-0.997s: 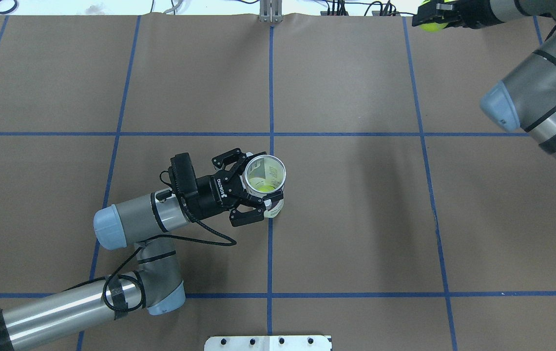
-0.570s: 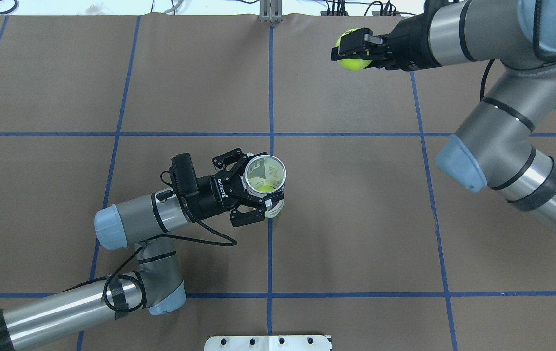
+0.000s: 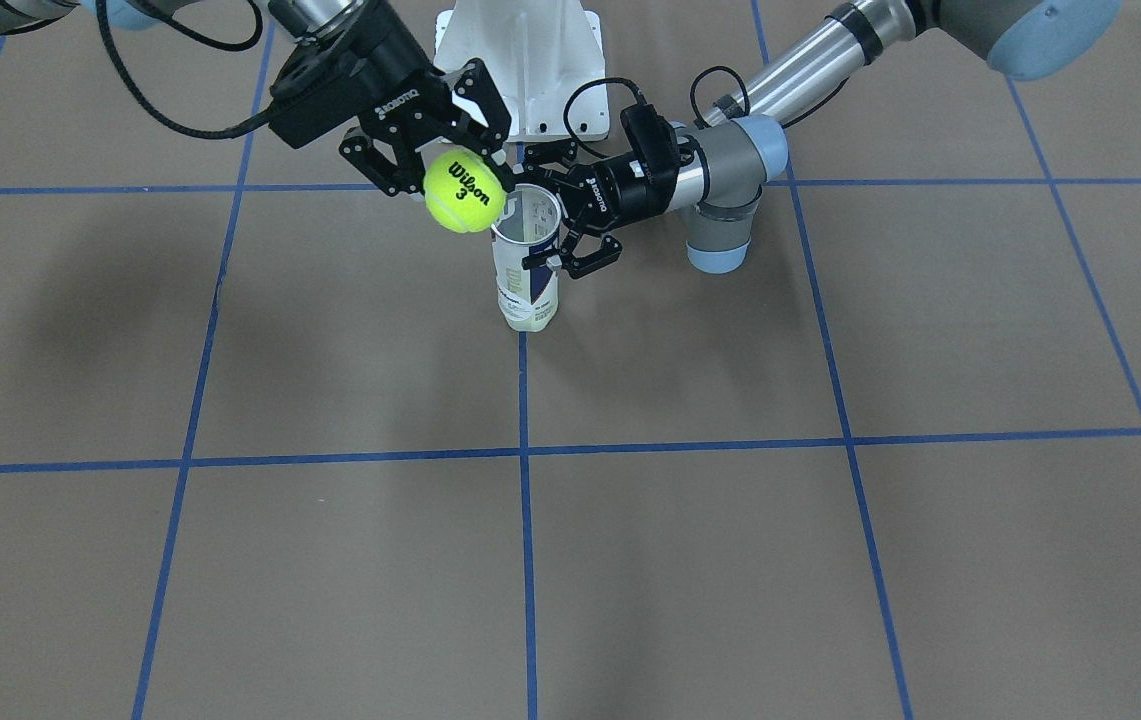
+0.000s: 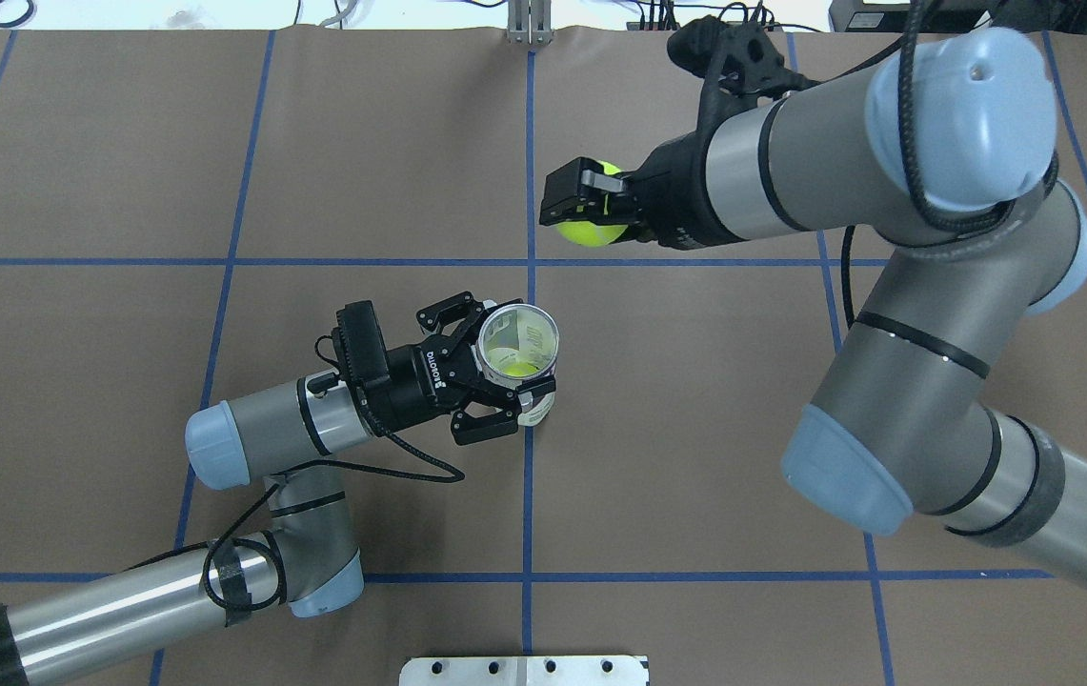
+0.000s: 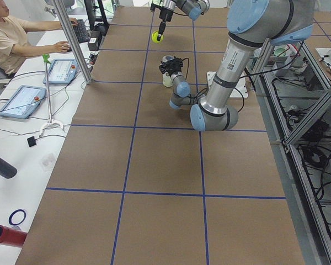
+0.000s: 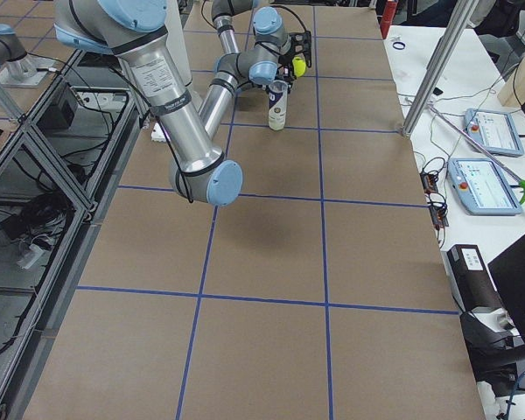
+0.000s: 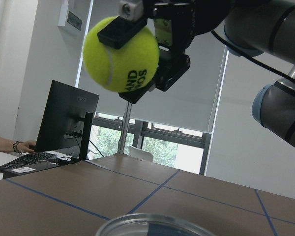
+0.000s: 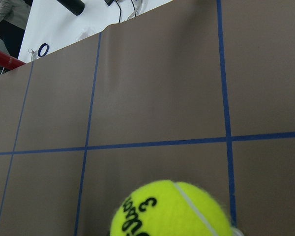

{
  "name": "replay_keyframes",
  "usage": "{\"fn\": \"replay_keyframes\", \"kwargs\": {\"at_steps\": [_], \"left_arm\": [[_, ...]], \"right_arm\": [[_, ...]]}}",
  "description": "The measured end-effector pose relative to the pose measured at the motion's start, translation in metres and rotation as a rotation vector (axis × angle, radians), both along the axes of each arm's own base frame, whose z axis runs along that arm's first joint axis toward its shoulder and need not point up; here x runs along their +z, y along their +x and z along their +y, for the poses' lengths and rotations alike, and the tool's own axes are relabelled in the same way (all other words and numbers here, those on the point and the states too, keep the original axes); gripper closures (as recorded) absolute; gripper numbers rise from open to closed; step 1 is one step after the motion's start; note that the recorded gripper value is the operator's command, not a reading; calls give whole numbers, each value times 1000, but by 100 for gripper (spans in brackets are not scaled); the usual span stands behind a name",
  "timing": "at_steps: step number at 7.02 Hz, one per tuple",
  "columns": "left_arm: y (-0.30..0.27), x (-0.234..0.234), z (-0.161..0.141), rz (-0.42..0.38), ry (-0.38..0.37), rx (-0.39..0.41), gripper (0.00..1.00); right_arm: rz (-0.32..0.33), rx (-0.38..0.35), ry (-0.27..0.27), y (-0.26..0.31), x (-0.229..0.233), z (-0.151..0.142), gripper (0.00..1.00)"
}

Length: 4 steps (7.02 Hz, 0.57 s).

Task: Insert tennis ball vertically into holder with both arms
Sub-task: 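Lift the ball with the right gripper and carry it over the can, then lower the ball into the can's opening and open the right gripper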

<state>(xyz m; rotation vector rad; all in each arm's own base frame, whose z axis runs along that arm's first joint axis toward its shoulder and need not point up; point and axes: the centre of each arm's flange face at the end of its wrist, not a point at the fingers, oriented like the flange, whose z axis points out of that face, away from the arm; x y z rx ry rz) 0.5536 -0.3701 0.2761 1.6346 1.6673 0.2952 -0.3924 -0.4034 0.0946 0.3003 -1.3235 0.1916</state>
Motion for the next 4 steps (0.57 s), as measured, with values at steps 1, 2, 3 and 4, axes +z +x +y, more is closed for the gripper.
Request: {"fn": "replay_keyframes", "kwargs": {"at_steps": [1,2,3,4], "left_arm": [[0,0,0,-1,0,0,1],[0,0,0,-1,0,0,1],[0,0,0,-1,0,0,1],[0,1,0,-1,-1,0,1]], "right_arm": [[1,3,0,-15,-5,15,85],[5,5,5,-29,-6,28,74],[10,5,8,-38,-6,37,54],[14,4,9,-43,-6,42,36]]}}
